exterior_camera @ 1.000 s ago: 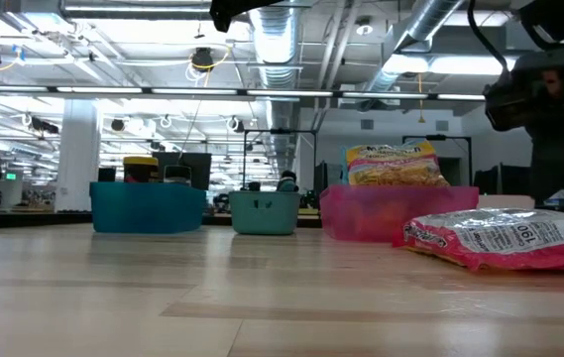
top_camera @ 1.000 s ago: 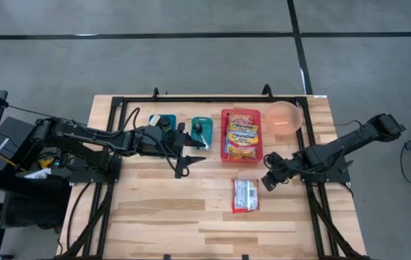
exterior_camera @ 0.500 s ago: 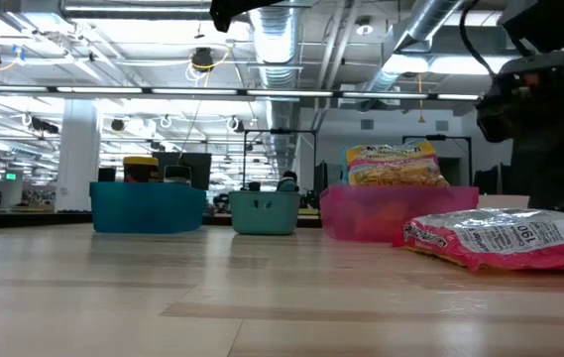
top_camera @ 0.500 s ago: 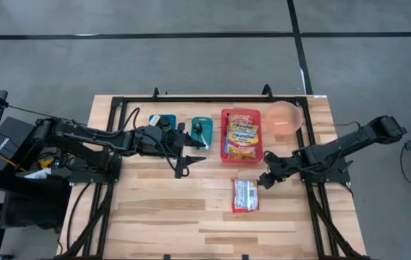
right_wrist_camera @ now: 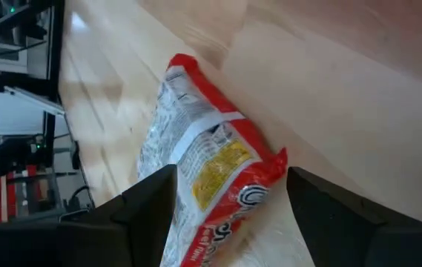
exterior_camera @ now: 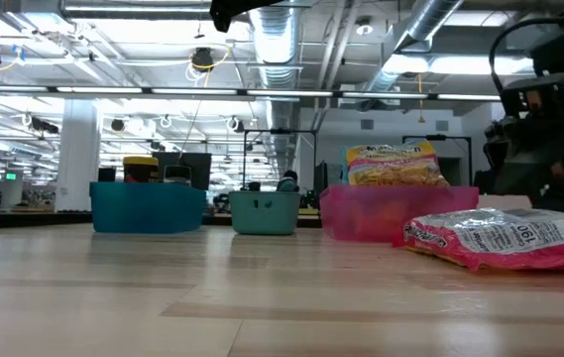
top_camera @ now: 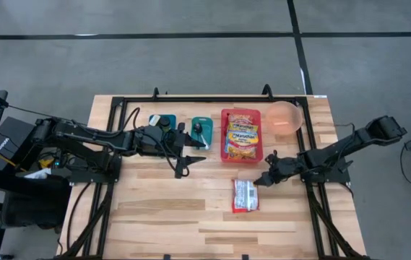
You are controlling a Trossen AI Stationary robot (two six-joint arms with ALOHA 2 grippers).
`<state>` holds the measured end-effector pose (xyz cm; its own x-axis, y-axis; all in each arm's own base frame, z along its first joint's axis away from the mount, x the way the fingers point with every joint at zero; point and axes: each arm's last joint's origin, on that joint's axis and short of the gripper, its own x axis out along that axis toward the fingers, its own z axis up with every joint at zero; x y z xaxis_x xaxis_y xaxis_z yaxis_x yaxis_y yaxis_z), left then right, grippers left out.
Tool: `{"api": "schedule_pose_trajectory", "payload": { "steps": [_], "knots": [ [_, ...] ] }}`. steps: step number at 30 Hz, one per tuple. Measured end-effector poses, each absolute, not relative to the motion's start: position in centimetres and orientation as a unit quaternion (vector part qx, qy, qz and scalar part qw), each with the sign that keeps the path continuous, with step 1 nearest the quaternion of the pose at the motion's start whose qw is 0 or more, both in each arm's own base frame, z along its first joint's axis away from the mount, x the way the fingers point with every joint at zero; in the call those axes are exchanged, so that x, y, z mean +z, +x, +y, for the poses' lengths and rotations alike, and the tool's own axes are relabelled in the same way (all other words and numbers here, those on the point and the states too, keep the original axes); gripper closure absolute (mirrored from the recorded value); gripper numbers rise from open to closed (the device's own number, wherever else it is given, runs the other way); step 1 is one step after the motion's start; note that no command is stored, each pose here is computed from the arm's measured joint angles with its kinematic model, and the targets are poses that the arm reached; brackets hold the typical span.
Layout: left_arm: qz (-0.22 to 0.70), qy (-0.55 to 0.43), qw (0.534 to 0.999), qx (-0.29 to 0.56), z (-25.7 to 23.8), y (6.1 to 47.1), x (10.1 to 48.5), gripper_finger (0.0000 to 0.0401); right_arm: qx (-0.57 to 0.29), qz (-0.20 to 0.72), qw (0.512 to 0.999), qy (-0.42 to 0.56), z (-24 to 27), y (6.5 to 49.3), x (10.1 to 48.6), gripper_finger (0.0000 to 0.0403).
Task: Pick & Place Food Item
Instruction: Put the orange noodle pack into the red bin
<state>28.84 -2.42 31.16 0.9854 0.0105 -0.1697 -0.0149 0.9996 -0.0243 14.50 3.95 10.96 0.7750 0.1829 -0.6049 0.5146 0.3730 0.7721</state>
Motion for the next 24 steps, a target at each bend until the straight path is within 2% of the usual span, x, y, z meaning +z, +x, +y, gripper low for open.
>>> {"api": "schedule_pose_trajectory", "payload": {
  "steps": [8, 24],
  "knots": [
    [0.085, -0.013, 0.996, 0.006, -2.4, 28.8, 31.2, 0.0191, -0.132, 0.332, 0.750, 0.557, 3.9, 14.4, 10.4, 0.0154],
    [0.085, -0.013, 0.996, 0.006, -2.4, 28.8, 31.1, 0.0191, -0.098, 0.315, 0.770, 0.546, 4.4, 16.0, 9.7, 0.0154]
  ]
}}
